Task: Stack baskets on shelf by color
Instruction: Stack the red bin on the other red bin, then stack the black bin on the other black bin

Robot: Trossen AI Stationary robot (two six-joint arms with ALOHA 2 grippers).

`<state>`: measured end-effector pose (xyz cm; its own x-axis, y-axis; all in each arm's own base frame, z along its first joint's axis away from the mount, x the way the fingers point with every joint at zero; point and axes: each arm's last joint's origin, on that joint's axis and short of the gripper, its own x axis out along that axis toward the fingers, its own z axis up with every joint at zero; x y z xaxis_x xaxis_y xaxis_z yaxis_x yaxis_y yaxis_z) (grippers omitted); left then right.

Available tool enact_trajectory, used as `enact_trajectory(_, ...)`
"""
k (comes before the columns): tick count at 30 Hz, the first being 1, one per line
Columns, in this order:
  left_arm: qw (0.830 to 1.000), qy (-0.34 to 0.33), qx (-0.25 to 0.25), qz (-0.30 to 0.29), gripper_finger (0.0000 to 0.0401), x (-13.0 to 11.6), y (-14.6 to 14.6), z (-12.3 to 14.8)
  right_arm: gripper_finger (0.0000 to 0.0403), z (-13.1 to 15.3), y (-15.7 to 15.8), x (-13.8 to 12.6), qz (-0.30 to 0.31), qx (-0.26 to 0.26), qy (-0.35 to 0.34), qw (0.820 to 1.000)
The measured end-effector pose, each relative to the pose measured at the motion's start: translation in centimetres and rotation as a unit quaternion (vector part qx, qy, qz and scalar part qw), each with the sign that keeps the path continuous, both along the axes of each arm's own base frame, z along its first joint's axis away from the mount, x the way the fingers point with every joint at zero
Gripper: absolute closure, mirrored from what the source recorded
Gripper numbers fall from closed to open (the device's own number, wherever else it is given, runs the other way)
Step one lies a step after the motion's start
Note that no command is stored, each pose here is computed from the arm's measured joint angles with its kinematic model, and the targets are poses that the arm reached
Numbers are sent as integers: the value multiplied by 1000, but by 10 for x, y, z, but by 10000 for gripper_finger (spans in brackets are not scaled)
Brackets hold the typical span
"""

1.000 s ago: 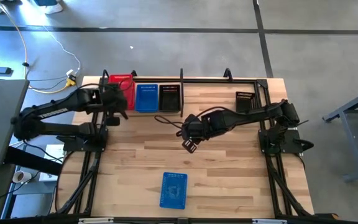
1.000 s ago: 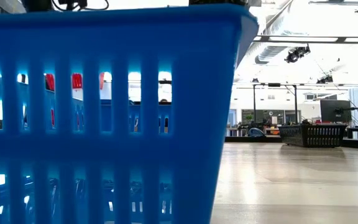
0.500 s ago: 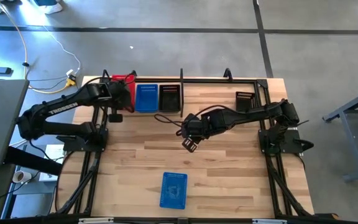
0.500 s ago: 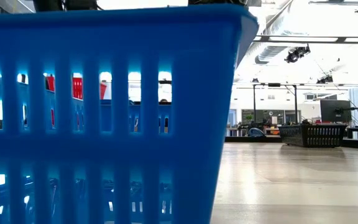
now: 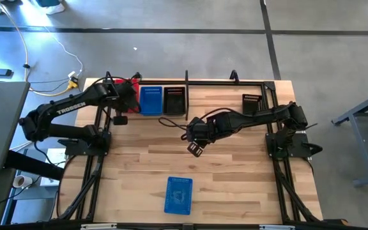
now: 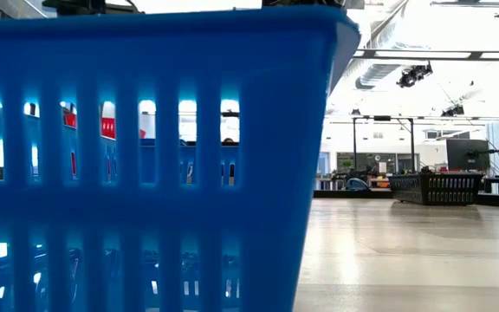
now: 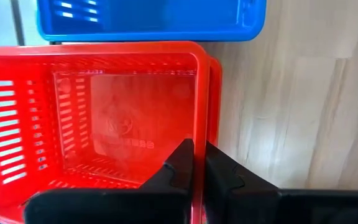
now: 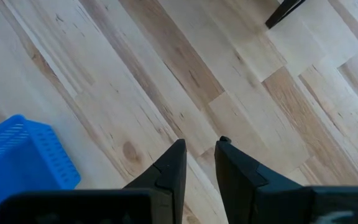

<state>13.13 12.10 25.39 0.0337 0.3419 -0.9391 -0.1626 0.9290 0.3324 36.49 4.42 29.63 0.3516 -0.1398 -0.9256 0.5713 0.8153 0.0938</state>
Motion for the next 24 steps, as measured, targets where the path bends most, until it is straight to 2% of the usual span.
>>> enact_trajectory(11,1000,0,-1,1,346,1,1,-1,329,0,0,0,1,2,0,1000)
enact_trajectory(24,1000,3,-9,23,269,-1,0,0,329,0,1,0,-2,10,0,1000)
